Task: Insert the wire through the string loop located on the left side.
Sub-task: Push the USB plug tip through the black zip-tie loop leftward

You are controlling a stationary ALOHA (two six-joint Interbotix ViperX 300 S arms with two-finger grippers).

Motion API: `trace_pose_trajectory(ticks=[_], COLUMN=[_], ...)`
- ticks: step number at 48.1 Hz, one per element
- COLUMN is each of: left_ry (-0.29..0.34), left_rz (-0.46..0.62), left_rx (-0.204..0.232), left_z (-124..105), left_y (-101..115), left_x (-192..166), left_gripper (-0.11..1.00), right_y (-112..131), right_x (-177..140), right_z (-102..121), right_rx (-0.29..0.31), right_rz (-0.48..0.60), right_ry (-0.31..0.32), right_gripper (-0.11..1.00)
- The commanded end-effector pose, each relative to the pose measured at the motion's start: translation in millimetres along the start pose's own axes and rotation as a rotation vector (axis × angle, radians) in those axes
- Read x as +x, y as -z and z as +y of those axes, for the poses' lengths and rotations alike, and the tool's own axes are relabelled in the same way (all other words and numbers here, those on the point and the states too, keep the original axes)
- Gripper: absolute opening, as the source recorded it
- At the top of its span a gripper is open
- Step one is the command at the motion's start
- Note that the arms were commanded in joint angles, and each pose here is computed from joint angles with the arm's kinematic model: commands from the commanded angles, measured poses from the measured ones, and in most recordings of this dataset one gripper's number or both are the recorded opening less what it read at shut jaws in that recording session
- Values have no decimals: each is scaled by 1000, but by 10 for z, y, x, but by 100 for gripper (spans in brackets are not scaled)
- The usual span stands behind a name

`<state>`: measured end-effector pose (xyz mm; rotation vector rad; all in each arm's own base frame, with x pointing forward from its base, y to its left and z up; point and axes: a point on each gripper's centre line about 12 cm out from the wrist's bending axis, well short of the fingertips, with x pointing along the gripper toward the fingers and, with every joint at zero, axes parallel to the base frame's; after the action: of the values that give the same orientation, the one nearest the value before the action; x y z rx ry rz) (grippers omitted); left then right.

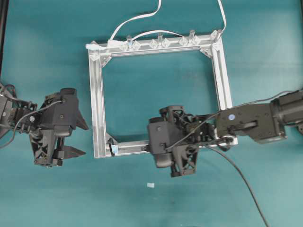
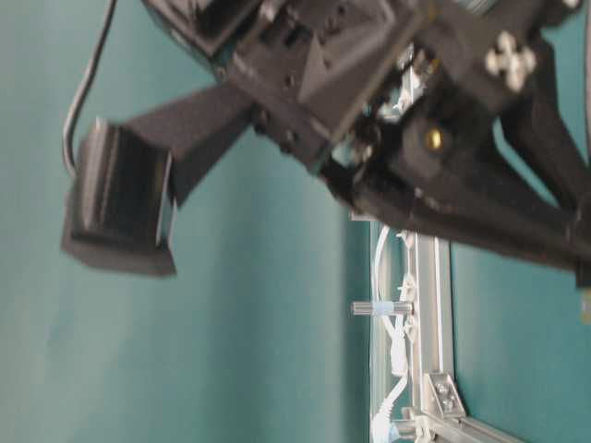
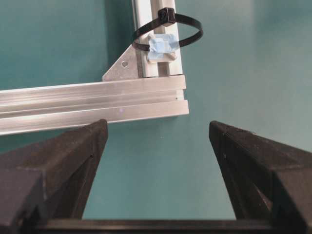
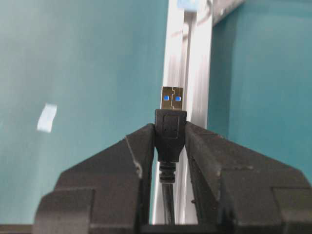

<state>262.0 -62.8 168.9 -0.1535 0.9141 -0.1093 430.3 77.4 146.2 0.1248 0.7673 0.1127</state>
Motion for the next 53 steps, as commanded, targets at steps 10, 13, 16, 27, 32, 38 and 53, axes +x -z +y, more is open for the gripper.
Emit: trace_pose_trajectory(ticks=[10,13,16,27,32,38,53], left_ry=[10,10,9,10,10,9,9], left_rz=[-27,-29,-26,-27,-27,-26,-26], left_rx=[1,1,1,1,1,1,1], left_z=[-36,-37,-35,-36,-35,-33,-32], left_y=[-86,-88,-80,-86,-81,-76,-72], left_x=[-34,-37,-32,-34,-32,-31,-33], left_gripper=[87,87,87,87,87,87,87], right_y=[-318,-343,-368,-425,-462,-519,-635], right_x=[35,54,78,143,179,222,318], right_z=[-24,-42,-59,-72,-67,-60,-49], right_rx=[-35,-36,-36,-41,-40,-42,-43], right_rz=[-72,-72,-71,-70,-76,-85,-98], right_ry=[5,9,11,14,13,11,9], right_gripper=[24,24,24,24,24,24,24])
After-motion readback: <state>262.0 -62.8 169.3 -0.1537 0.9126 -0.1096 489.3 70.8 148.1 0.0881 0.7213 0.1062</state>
